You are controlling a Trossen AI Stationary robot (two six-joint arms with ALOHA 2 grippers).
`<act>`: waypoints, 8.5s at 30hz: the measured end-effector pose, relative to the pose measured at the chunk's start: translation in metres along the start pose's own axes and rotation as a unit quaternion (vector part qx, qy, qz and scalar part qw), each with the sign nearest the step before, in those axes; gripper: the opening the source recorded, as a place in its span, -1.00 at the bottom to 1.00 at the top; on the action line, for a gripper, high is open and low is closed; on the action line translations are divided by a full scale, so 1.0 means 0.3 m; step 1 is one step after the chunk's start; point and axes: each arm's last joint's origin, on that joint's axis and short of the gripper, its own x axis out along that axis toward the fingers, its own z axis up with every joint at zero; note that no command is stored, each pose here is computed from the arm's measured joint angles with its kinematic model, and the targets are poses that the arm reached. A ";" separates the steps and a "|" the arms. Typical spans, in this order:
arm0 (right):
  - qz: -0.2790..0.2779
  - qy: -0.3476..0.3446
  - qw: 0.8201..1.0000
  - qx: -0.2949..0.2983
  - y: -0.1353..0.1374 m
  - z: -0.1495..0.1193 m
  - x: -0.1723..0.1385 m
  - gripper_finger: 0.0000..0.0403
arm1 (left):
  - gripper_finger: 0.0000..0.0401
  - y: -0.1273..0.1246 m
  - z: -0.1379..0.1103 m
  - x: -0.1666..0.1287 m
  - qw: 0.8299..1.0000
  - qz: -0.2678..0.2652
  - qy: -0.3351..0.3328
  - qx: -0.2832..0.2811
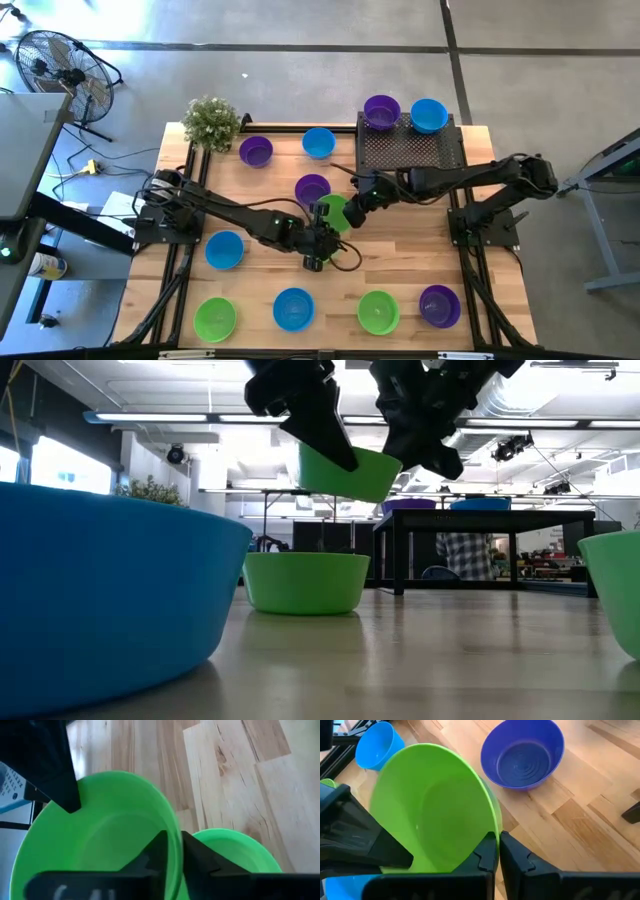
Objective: Pick & Place Mini bowls
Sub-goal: Put the green bowl on the shelf, then stack the green bowl on the other green bowl on the shelf
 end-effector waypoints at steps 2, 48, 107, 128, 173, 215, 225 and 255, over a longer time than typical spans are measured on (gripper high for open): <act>-0.001 0.002 1.000 -0.001 -0.001 -0.001 0.000 -0.99 | -0.60 0.000 0.001 0.000 1.000 -0.004 -0.001 -0.001; -0.165 -0.008 0.984 -0.068 -0.239 0.157 -0.434 -0.99 | -1.00 0.265 -0.356 -0.145 0.934 -0.061 -0.324 -0.135; -0.307 -0.020 0.952 0.000 -0.489 0.181 -0.602 -0.51 | -1.00 0.389 -0.613 -0.052 0.923 -0.048 -0.334 -0.184; -0.157 -0.209 0.943 -0.206 -0.236 0.141 -0.567 -0.99 | -1.00 0.388 -0.615 -0.050 0.924 -0.049 -0.330 -0.186; 0.078 -0.411 0.855 -0.307 -0.213 -0.184 -0.225 -0.99 | -1.00 0.180 -0.545 -0.078 0.934 -0.157 -0.289 -0.141; 0.060 -0.388 0.851 -0.348 -0.082 -0.296 -0.086 -0.96 | -0.72 -0.078 -0.521 -0.039 0.968 -0.139 -0.195 -0.069; 0.104 -0.374 0.856 -0.341 -0.045 -0.343 -0.088 -0.90 | -0.31 -0.123 -0.515 -0.063 0.968 -0.139 -0.203 -0.057; -0.070 -0.014 0.992 -0.104 0.167 -0.177 0.280 -0.31 | -0.94 -0.053 -0.716 -0.139 0.942 -0.077 -0.273 -0.181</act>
